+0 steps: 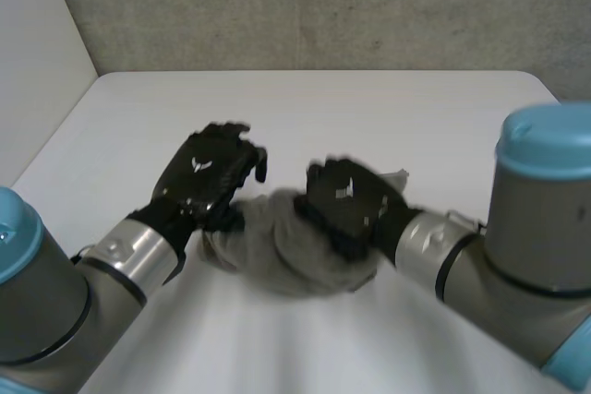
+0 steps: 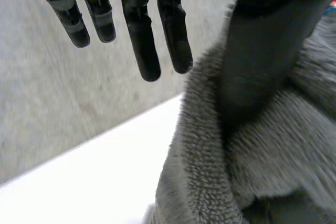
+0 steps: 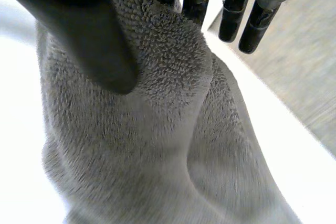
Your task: Fold the towel.
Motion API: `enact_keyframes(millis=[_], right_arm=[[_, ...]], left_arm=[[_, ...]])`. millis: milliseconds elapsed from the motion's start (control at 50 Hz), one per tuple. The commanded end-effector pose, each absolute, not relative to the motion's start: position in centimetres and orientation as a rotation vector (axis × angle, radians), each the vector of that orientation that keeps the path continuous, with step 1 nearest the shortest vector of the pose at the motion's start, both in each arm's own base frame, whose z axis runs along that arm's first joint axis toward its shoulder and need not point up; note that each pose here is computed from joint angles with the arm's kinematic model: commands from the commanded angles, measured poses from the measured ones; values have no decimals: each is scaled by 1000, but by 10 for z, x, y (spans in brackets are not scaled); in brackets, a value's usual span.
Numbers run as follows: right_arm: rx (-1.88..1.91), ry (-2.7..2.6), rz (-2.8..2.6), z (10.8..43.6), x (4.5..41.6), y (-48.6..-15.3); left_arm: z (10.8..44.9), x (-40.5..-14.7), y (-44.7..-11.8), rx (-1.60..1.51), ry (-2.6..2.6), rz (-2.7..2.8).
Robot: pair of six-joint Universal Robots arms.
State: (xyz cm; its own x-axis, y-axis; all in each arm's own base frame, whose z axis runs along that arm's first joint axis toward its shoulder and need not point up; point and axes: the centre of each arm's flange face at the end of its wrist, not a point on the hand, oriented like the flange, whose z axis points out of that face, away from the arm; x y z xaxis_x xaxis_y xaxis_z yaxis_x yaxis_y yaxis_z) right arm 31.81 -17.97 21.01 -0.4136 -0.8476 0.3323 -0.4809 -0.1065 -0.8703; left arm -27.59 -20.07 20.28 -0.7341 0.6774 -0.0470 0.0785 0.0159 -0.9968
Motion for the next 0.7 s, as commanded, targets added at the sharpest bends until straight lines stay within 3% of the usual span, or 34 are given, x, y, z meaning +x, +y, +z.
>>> enact_keyframes(millis=[20,260,500,700], right_arm=[[-1462,1916,-1545,209,307,-180],[-1151,2016,-1605,232,282,-200],[-1040,2166,-1609,207,256,-245],[-1034,2224,-1522,181,258,-260]], left_arm=[[190,-257,-212,-791,-1969,1769],[221,-261,-232,-830,-1883,1904],[226,-282,-244,-940,-1737,1838],[229,-300,-270,-1004,-1642,1803]])
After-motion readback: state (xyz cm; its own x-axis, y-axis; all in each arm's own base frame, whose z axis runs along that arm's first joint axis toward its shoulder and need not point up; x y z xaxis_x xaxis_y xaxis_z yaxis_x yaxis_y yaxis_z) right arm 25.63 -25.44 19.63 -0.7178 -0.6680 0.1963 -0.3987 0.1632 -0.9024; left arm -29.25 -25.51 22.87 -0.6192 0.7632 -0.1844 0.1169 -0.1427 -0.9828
